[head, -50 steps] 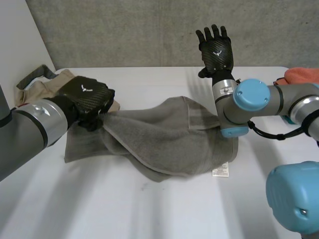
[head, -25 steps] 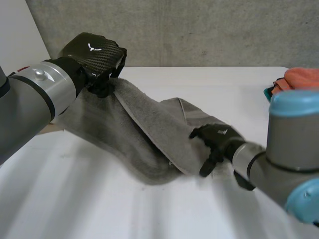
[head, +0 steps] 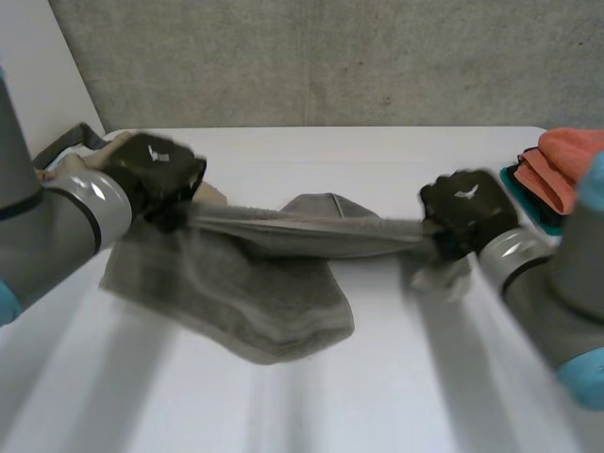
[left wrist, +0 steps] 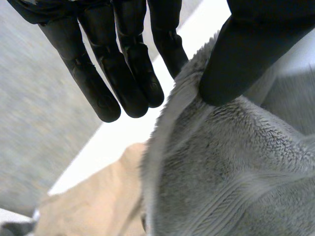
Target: Fold the laundry.
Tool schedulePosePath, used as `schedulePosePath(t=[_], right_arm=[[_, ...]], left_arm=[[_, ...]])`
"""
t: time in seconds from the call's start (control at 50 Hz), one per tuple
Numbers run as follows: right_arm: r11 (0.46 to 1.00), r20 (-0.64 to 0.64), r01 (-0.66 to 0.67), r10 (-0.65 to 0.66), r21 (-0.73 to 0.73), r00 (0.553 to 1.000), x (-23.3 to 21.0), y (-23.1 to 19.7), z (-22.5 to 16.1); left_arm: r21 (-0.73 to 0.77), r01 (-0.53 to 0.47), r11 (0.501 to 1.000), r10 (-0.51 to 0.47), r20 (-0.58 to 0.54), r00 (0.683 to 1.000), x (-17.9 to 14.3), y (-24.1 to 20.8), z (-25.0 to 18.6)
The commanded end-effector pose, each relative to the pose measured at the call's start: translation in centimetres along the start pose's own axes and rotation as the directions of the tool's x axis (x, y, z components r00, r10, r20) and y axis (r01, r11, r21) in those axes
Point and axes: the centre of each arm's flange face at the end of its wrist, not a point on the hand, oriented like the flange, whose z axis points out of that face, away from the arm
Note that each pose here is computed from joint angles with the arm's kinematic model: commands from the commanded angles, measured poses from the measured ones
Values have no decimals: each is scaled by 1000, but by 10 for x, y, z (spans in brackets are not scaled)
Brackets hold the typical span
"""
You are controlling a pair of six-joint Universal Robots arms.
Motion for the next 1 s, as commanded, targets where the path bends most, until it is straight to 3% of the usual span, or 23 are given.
schedulePosePath(t=[0.02,0.12,0.18,0.24,0.26,0.32,0.34,0.4,0.42,0.44,0.5,0.56,0.64,0.72,0.8,0.88,1.0], right_arm=[[974,22,226,-226,-11,974,35,-18,0],[977,19,202,-203,64,979,30,-29,30],[963,-64,214,-206,164,976,33,-48,61],[925,-236,240,-173,293,956,54,-81,86],[910,-281,248,-156,331,947,60,-91,90],[819,-448,292,-48,494,893,90,-134,97],[762,-499,313,15,567,867,101,-151,96],[658,-532,341,107,671,840,117,-173,91],[592,-529,349,156,726,834,122,-184,86],[562,-523,351,177,749,834,124,-188,84],[531,-477,325,177,783,861,120,-188,83],[557,-446,302,141,774,884,114,-178,86],[647,-388,252,74,720,919,100,-150,91],[786,-315,186,12,589,949,84,-99,92],[892,-230,127,-26,435,973,62,-47,90],[955,-134,92,-55,284,989,36,2,83],[986,-57,112,-106,127,993,12,56,77]], left_arm=[[-68,-67,995,60,-105,993,6,44,44],[148,-78,986,89,-70,994,-9,17,75],[327,-119,937,97,82,992,-37,-23,88],[492,-176,853,42,271,962,-71,-71,86],[554,-199,809,-13,355,935,-88,-92,81],[626,-225,747,-107,447,888,-108,-118,70],[658,-238,714,-159,483,861,-117,-130,63],[681,-246,689,-210,513,832,-125,-141,55],[683,-244,689,-223,519,825,-127,-143,51],[682,-237,692,-226,517,826,-127,-143,50],[647,-195,737,-212,495,843,-120,-132,51],[602,-158,783,-191,474,860,-112,-117,55],[517,-102,850,-155,429,890,-94,-88,61],[398,-40,916,-117,361,925,-67,-42,70],[278,8,960,-87,273,958,-35,3,78],[176,41,984,-71,166,984,-4,45,85],[53,60,997,-64,73,995,24,88,92]])
